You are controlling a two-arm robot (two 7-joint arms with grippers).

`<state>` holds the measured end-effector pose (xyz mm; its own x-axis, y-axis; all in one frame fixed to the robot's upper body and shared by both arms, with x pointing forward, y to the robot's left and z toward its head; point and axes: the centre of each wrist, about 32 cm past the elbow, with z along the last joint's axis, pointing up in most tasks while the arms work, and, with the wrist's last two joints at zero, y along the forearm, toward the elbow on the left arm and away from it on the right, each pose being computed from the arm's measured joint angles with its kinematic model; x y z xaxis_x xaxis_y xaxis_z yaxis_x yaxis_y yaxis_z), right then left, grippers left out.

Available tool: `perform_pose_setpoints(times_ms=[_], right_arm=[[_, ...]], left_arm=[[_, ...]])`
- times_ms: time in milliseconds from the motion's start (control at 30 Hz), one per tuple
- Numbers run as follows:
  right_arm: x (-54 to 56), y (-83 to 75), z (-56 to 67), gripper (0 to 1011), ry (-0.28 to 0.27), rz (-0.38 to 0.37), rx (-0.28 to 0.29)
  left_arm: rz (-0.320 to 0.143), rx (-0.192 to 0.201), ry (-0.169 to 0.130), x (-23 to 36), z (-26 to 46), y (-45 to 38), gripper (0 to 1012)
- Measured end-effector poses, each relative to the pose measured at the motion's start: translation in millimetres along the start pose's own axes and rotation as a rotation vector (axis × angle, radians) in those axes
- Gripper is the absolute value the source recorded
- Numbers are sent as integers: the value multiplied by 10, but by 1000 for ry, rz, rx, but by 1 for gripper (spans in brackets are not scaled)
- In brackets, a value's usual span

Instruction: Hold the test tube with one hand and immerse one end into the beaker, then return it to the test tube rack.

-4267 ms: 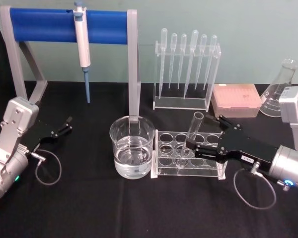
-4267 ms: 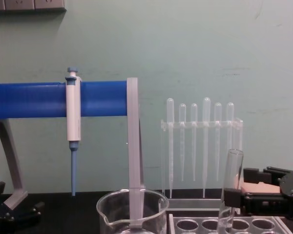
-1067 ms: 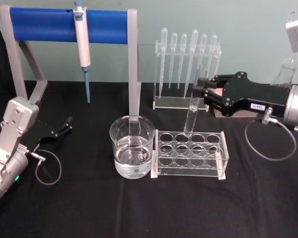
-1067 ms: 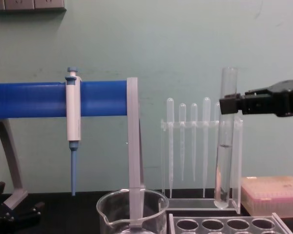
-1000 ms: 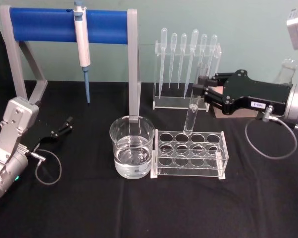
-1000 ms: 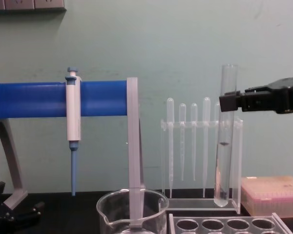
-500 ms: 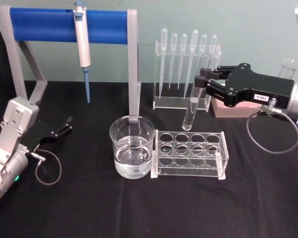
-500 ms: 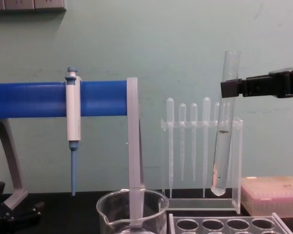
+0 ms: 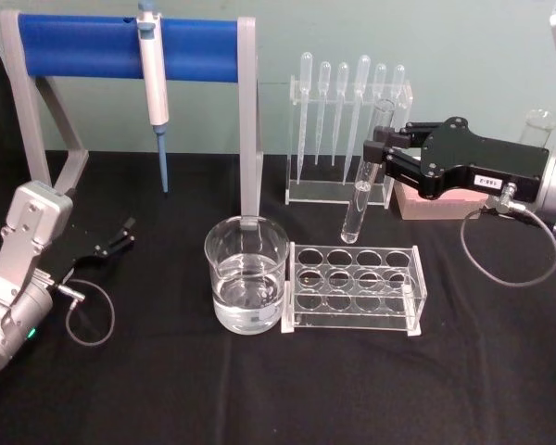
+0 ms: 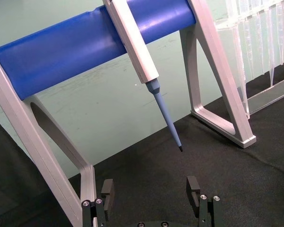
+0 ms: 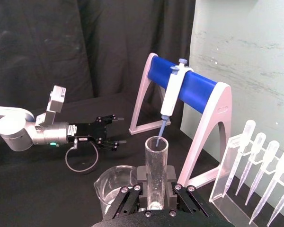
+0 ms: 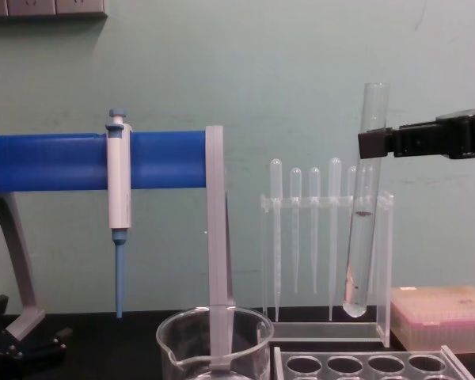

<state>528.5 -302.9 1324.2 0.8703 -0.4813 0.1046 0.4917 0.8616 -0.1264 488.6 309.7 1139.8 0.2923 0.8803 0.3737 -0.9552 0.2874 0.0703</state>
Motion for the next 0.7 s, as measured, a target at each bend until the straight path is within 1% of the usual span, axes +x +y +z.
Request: perform_pose_setpoints(times_ms=[700], right_arm=[[0, 1, 0, 221, -2, -1, -1]], left_arm=[[0, 0, 0, 0, 0, 0, 1000]])
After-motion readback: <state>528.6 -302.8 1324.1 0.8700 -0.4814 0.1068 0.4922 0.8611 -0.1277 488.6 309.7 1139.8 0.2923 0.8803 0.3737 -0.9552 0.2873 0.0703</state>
